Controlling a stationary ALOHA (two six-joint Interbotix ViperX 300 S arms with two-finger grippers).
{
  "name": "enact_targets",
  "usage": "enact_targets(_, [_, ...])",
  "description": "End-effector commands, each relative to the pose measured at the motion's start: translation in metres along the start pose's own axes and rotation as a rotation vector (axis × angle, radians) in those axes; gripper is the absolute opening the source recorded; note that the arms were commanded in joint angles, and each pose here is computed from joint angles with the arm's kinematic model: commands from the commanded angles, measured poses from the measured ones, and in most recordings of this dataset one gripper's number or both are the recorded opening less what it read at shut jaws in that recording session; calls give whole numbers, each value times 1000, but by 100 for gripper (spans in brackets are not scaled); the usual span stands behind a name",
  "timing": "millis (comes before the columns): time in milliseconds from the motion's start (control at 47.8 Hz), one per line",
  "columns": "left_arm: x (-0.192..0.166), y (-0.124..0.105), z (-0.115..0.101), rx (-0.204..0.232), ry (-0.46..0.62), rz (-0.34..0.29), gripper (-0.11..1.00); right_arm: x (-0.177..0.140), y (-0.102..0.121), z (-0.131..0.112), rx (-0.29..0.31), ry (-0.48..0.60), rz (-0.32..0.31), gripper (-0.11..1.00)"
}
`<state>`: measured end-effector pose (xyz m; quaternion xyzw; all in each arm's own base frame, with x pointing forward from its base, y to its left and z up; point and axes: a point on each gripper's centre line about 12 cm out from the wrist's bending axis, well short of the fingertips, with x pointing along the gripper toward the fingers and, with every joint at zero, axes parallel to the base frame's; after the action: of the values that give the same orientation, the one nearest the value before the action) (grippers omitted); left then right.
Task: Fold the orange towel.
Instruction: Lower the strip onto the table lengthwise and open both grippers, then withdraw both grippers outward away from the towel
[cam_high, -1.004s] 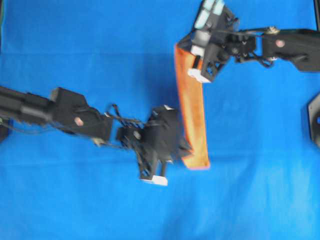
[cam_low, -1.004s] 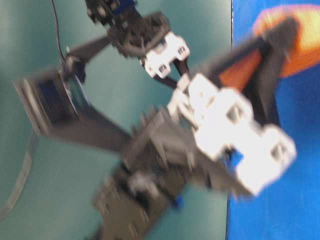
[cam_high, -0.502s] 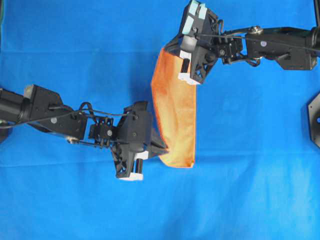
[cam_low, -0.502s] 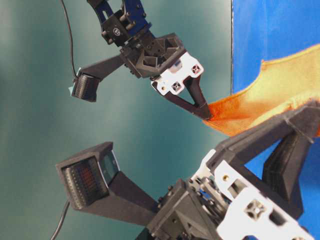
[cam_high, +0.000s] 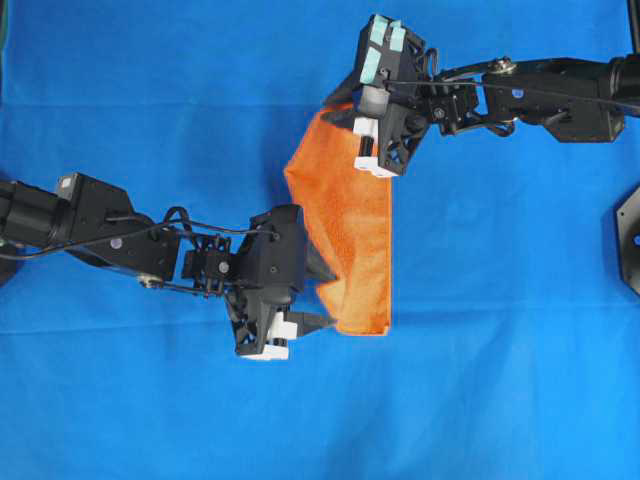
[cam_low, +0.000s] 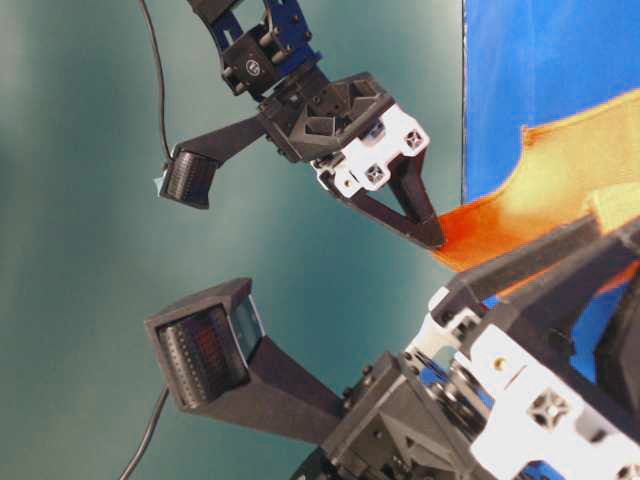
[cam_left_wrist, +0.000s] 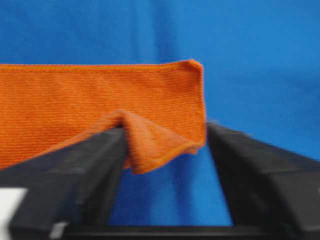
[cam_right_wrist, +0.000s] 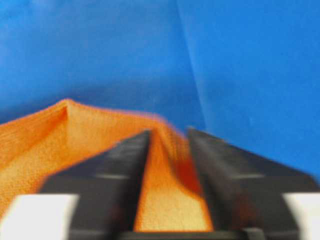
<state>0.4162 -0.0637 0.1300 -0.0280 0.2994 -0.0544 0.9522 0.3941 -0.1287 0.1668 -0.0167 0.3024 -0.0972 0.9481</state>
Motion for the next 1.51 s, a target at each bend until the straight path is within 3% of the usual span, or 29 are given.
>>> enact_targets(0, [-5, -1, 14, 0, -34, -2, 67, -5, -3, 11, -1, -31, -6, 51])
enact_targets(105, [-12, -1, 17, 2, -17, -2, 82, -6, -4, 10, -1, -22, -16, 69])
enact_targets(314, [-43, -3, 32, 8, 48, 0, 81, -19, -5, 17, -2, -40, -33, 65])
enact_targets(565, [-96, -5, 45, 13, 89, -2, 81, -61, 0, 27, -10, -100, -51, 65])
enact_targets(774, [-138, 1, 51, 6, -5, 6, 81, -106, 15, 21, 6, -164, -29, 65])
enact_targets(1088, [-185, 37, 31, -43, -194, 97, 81, -157, 50, 0, 55, -255, 81, 65])
enact_targets(1297, [-203, 50, 5, -56, -291, 144, 81, -167, 62, -17, 85, -278, 148, 65])
enact_targets(1485, [-203, 50, 4, -56, -309, 144, 81, -165, 63, -18, 94, -279, 159, 65])
